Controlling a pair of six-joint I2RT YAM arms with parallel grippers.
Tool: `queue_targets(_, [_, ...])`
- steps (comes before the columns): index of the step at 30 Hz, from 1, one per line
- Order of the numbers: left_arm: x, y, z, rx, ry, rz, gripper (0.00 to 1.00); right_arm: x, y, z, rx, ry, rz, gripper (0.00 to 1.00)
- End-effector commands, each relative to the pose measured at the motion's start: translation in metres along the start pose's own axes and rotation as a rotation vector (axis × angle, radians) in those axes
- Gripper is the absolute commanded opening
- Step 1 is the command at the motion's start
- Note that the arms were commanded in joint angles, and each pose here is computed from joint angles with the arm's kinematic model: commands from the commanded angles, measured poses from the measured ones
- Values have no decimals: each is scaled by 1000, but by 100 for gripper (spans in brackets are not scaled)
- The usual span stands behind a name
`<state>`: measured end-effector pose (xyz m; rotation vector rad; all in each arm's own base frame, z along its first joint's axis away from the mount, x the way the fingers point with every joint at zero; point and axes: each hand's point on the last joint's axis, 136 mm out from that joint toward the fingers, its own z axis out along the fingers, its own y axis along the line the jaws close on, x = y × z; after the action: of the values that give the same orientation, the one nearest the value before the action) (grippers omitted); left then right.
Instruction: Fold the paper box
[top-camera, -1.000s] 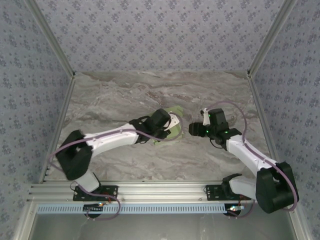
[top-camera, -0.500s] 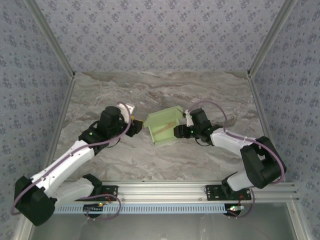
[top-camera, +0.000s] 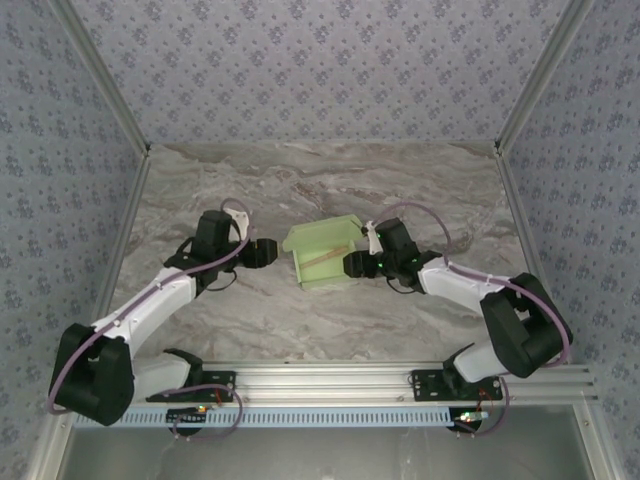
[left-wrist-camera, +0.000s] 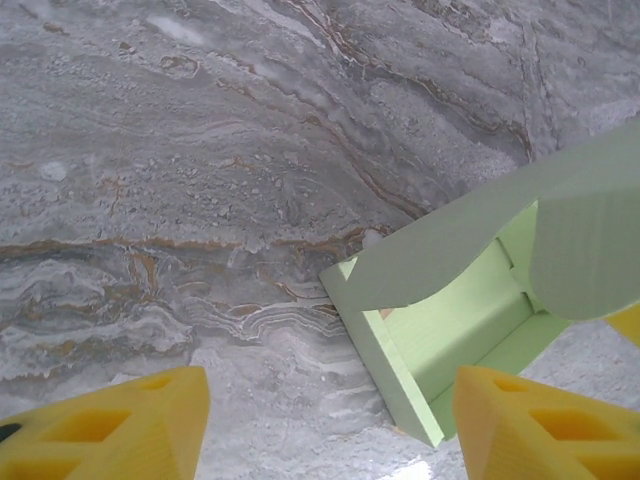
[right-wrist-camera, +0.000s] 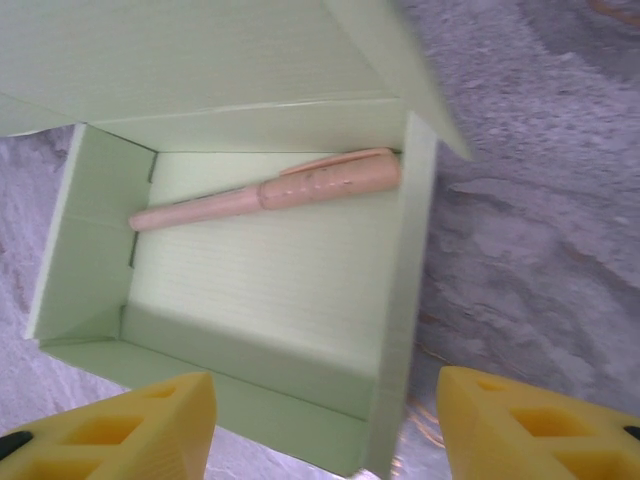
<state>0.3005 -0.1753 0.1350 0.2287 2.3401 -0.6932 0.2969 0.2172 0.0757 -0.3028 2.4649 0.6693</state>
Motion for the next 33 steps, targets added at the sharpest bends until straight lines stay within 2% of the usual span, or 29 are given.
queue_targets(1, [-15, -9, 0, 35, -45, 105, 67, -31, -10, -28, 73, -85, -53, 63])
queue_targets(5, [-9, -7, 5, 43, -76, 163, 70, -51, -21, -46, 135, -158, -153, 64])
queue_targets(13, [-19, -25, 23, 101, -137, 361, 72, -88, -2, -41, 41, -244, -385, 61])
queue_targets(26, [-20, -42, 45, 160, -85, 452, 71, -104, 9, -14, -1, -218, -548, 56])
queue_targets(33, [-20, -44, 47, 149, -62, 464, 65, -99, 8, -9, 0, -197, -565, 53])
